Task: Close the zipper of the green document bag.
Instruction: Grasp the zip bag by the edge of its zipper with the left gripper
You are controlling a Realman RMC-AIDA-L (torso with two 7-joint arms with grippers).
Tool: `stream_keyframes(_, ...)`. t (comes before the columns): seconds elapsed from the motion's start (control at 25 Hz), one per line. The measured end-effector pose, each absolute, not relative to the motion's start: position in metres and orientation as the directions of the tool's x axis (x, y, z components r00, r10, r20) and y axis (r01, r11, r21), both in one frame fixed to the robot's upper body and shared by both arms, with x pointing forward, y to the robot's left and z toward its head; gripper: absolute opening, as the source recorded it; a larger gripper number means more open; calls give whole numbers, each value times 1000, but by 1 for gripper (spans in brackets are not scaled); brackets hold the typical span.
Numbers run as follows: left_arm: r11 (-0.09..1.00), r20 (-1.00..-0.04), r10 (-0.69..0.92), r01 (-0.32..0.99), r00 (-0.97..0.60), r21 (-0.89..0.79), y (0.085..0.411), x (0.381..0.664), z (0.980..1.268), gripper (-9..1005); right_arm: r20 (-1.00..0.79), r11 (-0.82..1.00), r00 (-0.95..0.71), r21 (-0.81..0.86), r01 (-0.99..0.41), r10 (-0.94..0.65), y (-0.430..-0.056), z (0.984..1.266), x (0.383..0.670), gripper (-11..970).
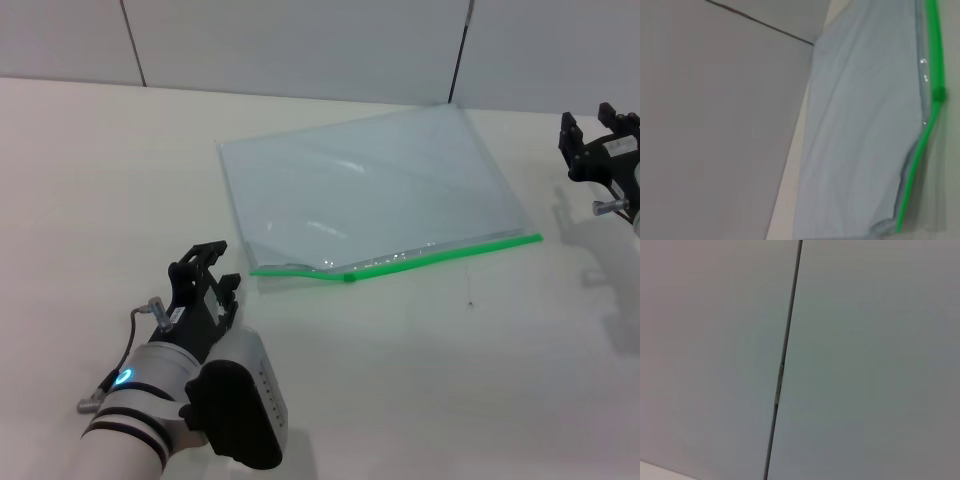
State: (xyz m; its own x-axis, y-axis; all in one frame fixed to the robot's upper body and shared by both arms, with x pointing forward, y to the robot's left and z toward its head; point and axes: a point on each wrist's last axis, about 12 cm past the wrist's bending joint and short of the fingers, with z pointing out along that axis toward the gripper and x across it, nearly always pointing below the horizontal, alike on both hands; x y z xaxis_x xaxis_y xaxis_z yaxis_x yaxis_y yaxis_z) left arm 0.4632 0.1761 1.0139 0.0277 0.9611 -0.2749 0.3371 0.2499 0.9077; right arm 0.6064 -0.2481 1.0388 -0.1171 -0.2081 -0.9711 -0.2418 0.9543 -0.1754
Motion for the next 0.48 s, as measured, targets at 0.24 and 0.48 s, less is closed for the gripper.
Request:
stream_keyframes(0.24, 102, -133, 989, 330, 70, 938, 176, 463, 1014, 464, -971, 955, -118, -175, -241, -208, -248, 1039, 606, 449)
stream_keyframes(0.48, -20, -15, 994, 314, 109, 949, 177, 464, 1014, 463, -971, 955, -118, -175, -241, -208, -249, 1038, 606, 449)
